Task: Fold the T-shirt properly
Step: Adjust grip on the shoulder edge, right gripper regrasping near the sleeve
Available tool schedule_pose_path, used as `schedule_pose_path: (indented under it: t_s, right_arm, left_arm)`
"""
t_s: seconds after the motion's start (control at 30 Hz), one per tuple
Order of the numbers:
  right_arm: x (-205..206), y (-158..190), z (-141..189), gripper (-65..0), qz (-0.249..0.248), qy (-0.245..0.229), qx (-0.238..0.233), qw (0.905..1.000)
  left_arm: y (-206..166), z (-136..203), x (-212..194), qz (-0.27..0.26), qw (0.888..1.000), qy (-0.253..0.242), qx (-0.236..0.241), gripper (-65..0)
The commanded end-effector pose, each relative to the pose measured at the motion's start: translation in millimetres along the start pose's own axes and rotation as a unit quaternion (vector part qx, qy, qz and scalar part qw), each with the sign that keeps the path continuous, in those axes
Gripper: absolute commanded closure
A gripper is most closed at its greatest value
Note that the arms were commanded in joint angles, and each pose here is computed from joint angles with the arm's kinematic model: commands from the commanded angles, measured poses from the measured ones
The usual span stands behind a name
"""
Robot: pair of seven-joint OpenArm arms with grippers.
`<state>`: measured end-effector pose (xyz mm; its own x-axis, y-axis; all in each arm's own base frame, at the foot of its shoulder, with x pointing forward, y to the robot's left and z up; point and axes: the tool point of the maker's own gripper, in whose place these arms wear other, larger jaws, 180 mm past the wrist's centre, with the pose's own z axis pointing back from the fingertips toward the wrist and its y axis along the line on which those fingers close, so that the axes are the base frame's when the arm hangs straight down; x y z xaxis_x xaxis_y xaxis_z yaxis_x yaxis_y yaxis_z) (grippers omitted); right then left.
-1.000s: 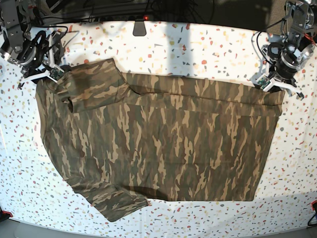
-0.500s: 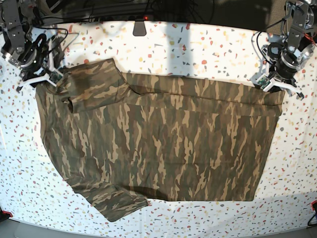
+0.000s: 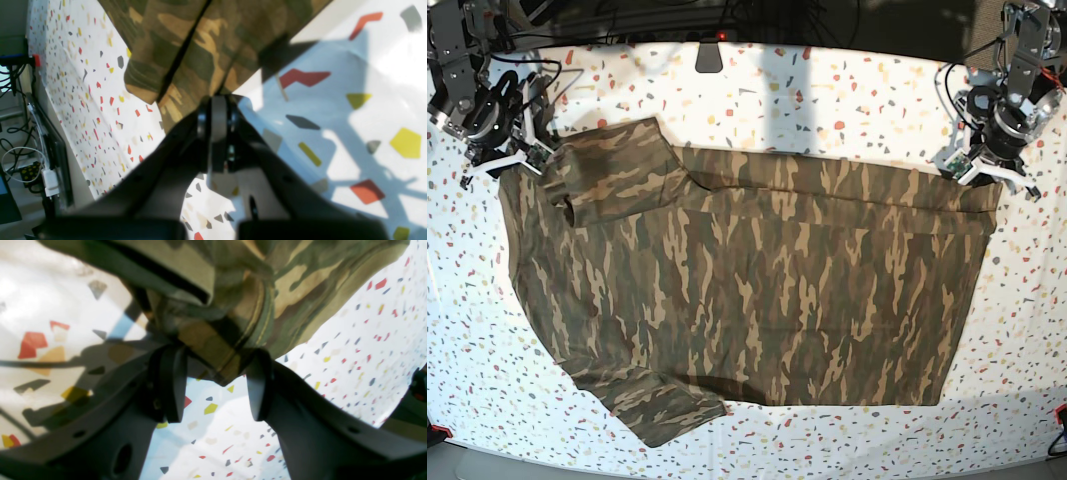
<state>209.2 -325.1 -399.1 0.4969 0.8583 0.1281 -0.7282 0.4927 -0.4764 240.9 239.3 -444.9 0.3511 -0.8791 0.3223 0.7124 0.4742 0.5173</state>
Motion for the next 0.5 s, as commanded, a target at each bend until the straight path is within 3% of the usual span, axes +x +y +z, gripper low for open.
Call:
schedule_pose_path:
  t_s: [0.0, 0.2, 0.33, 0.43, 0.47]
  right_arm:
    - [-6, -11, 2, -28.6, 0.005, 0.01, -0.01, 0.9999]
    - [-33, 12, -11, -28.2, 0.008, 0.058, 0.024, 0.998]
    - [-32, 21, -13, -14.9, 0.013, 0.061, 0.035, 0.9974]
    - [-36, 21, -12, -0.4, 0.014, 0.07, 0.035, 0.9968]
    - [-37, 21, -12, 0.0, 0.014, 0.073, 0.035, 0.9966]
  left_arm:
    - [-1, 1, -3, -0.002, 1.0, 0.004, -0.008, 0.0]
    - [0, 1, -7, -0.002, 1.0, 0.015, -0.008, 0.0]
    - [-1, 1, -7, -0.002, 1.0, 0.015, -0.008, 0.0]
    - [-1, 1, -7, -0.002, 1.0, 0.016, -0.008, 0.0]
    - [-1, 1, -7, -0.002, 1.0, 0.016, -0.009, 0.0]
